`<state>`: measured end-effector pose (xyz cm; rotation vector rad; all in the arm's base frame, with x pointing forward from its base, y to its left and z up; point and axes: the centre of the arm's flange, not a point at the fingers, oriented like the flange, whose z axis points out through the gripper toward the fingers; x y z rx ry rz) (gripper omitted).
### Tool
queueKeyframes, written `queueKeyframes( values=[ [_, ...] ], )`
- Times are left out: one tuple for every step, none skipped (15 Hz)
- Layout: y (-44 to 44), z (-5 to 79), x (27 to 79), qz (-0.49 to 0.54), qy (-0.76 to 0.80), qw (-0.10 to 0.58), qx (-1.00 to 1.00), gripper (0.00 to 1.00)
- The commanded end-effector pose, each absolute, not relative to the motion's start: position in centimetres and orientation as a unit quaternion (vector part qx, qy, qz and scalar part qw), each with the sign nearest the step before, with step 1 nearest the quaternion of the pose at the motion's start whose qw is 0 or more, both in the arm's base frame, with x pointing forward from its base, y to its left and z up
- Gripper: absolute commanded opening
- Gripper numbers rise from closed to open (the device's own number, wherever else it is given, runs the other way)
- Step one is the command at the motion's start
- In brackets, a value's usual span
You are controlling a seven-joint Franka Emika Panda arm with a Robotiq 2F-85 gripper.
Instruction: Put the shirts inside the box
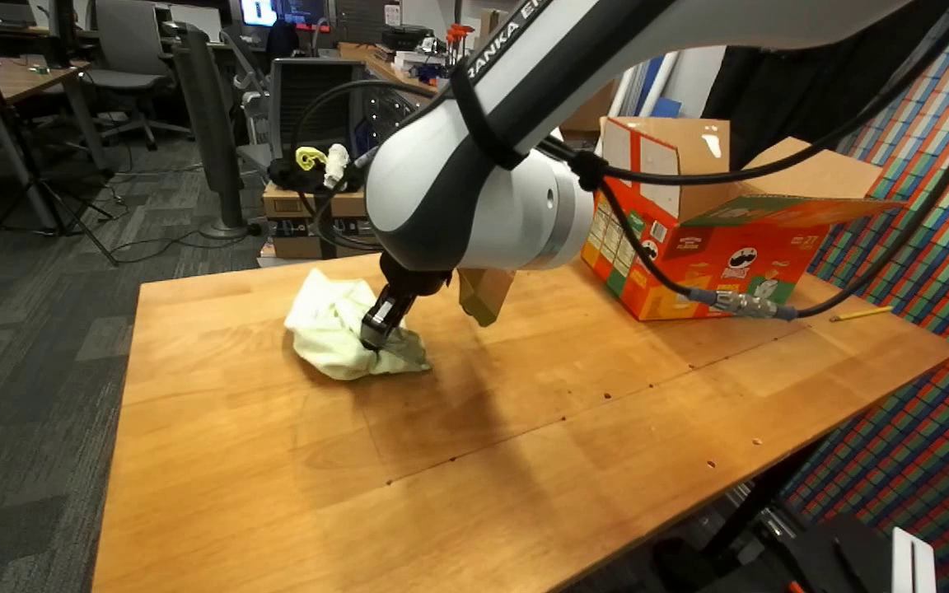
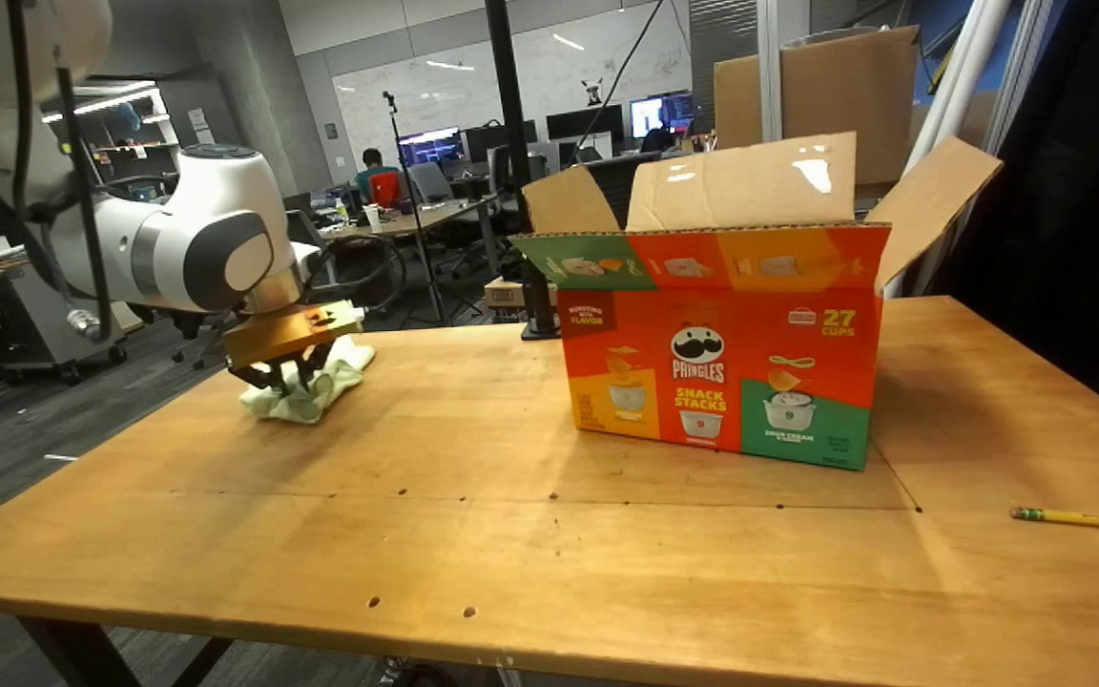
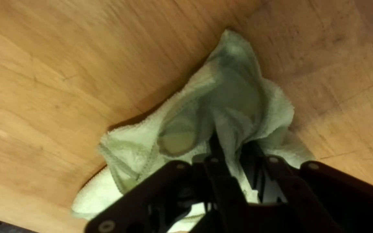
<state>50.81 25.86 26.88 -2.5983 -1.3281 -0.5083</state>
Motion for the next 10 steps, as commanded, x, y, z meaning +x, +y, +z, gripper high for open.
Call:
queueKeyframes(
  values=[
    [24.8, 30.0, 50.9, -0.190, -0.441, 0.072, -0.874, 0.00],
    [24.6, 30.8, 51.1, -0.196, -0.440, 0.068, -0.874, 0.00],
    [24.3, 31.9, 51.3, -0.204, -0.439, 0.063, -0.873, 0.02],
    [23.8, 33.2, 51.3, -0.212, -0.436, 0.056, -0.873, 0.02],
    [23.3, 34.2, 51.5, -0.217, -0.429, 0.051, -0.875, 0.02],
    [22.2, 35.4, 51.4, -0.225, -0.421, 0.044, -0.878, 0.02],
    [21.3, 36.6, 51.5, -0.231, -0.411, 0.039, -0.881, 0.02],
    [20.0, 37.8, 51.7, -0.239, -0.400, 0.033, -0.884, 0.02],
    [18.9, 39.2, 52.0, -0.248, -0.390, 0.028, -0.886, 0.02],
    [17.7, 40.5, 52.4, -0.259, -0.378, 0.023, -0.888, 0.02]
  ],
)
